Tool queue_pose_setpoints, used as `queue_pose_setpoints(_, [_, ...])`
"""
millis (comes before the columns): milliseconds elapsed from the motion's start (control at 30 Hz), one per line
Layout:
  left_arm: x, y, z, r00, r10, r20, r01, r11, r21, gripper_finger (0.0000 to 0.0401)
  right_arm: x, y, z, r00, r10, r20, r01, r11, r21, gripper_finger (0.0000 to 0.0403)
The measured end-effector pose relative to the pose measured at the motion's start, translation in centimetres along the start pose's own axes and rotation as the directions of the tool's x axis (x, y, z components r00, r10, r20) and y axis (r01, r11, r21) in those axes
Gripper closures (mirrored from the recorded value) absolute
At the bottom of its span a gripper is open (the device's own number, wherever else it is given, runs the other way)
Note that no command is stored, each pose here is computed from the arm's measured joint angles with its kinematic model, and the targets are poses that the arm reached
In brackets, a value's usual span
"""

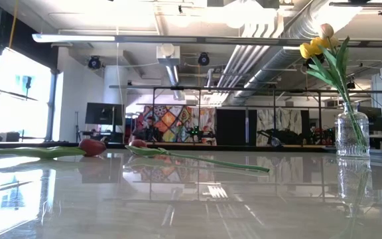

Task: Sort flowers into vase by color
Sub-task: Put the red tulip into the yellow vase, then put the right dark red tulip into the yellow vase

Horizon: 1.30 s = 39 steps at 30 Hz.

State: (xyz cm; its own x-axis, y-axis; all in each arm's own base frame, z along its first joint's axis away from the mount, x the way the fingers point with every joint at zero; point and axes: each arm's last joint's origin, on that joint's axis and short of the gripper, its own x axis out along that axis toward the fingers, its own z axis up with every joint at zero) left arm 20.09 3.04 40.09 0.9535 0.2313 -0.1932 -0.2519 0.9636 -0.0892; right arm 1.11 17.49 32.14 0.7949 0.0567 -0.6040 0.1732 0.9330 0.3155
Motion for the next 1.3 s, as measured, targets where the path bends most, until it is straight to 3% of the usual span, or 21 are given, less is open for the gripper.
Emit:
queue_pose_setpoints(267, [0.0, 0.0, 0.0, 1.000, 0.000, 0.000, 0.000, 1.000, 0.000, 0.0290, 0.4, 0.9, -1.0, 1.000, -0.004, -0.014, 0.006, 0.983, 0.181, 0.0280])
queue_pose_setpoints(433, [0.0, 0.0, 0.0, 1.000, 0.000, 0.000, 0.000, 1.000, 0.000, 0.0290, 0.1, 1.6, -0.7, 0.999, 0.052, -0.008, -0.046, 0.943, 0.330, 0.0277])
queue_pose_setpoints(733, [0.0, 0.0, 0.0, 1.000, 0.000, 0.000, 0.000, 1.000, 0.000, 0.0290, -2.6, 3.6, 2.5, 0.983, 0.182, 0.000, -0.163, 0.879, 0.448, 0.0277])
queue_pose_setpoints(967, [0.0, 0.0, 0.0, 1.000, 0.000, 0.000, 0.000, 1.000, 0.000, 0.0290, -4.3, 4.7, 6.2, 0.963, 0.246, 0.110, -0.269, 0.859, 0.436, 0.0277])
queue_pose_setpoints(1300, [0.0, 0.0, 0.0, 1.000, 0.000, 0.000, 0.000, 1.000, 0.000, 0.0290, -6.1, 4.8, 13.4, 0.932, 0.212, 0.295, -0.288, 0.926, 0.244, 0.0277])
